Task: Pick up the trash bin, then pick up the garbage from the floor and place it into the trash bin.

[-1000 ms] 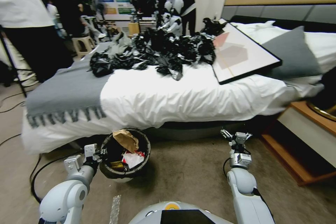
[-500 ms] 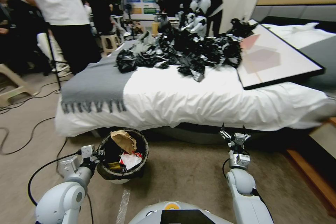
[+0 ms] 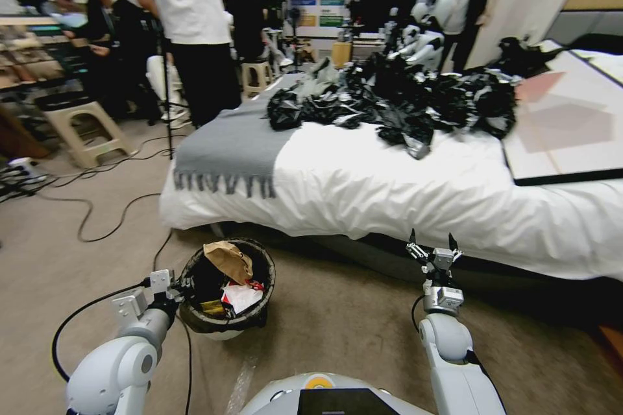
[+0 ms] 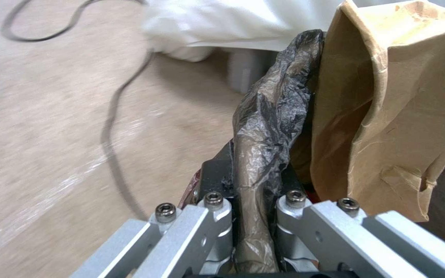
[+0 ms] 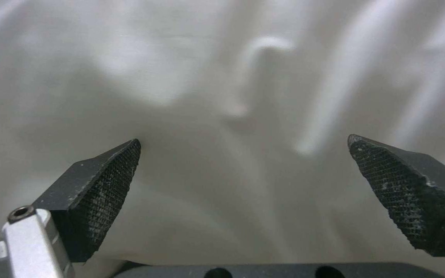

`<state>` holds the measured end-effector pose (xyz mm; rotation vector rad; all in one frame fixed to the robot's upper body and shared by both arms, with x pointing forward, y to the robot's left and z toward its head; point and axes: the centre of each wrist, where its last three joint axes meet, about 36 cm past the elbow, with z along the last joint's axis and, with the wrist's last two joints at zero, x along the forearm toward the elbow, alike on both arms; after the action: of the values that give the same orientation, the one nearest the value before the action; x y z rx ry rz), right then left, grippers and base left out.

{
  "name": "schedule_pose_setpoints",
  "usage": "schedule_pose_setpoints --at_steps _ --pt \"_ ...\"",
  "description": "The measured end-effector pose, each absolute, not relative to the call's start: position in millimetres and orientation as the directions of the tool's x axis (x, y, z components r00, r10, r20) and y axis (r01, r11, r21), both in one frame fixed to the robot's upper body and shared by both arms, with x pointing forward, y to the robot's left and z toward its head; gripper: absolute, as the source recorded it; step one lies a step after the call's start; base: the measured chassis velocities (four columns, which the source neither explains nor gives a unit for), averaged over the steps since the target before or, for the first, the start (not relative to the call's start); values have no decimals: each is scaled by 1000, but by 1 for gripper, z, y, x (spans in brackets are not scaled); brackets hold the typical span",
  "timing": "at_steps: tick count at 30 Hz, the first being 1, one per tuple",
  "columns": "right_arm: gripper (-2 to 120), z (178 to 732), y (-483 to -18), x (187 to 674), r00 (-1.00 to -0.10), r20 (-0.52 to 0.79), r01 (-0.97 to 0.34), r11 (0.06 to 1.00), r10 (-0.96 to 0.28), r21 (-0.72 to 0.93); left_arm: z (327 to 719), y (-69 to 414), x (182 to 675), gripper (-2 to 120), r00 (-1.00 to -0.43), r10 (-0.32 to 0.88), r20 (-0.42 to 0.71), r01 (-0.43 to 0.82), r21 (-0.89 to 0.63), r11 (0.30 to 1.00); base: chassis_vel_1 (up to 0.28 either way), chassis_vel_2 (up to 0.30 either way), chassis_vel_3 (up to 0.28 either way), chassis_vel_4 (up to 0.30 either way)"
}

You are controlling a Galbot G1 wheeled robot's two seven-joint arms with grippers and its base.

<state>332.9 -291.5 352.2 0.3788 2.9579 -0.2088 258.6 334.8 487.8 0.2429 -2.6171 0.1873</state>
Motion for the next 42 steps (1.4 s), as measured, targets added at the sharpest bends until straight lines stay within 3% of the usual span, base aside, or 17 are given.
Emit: schedule_pose_setpoints --at_steps 42 --pt "100 348 -283 334 -968 -139 229 964 211 -134 487 332 262 3 -865 -104 491 -183 -117 976 99 101 102 97"
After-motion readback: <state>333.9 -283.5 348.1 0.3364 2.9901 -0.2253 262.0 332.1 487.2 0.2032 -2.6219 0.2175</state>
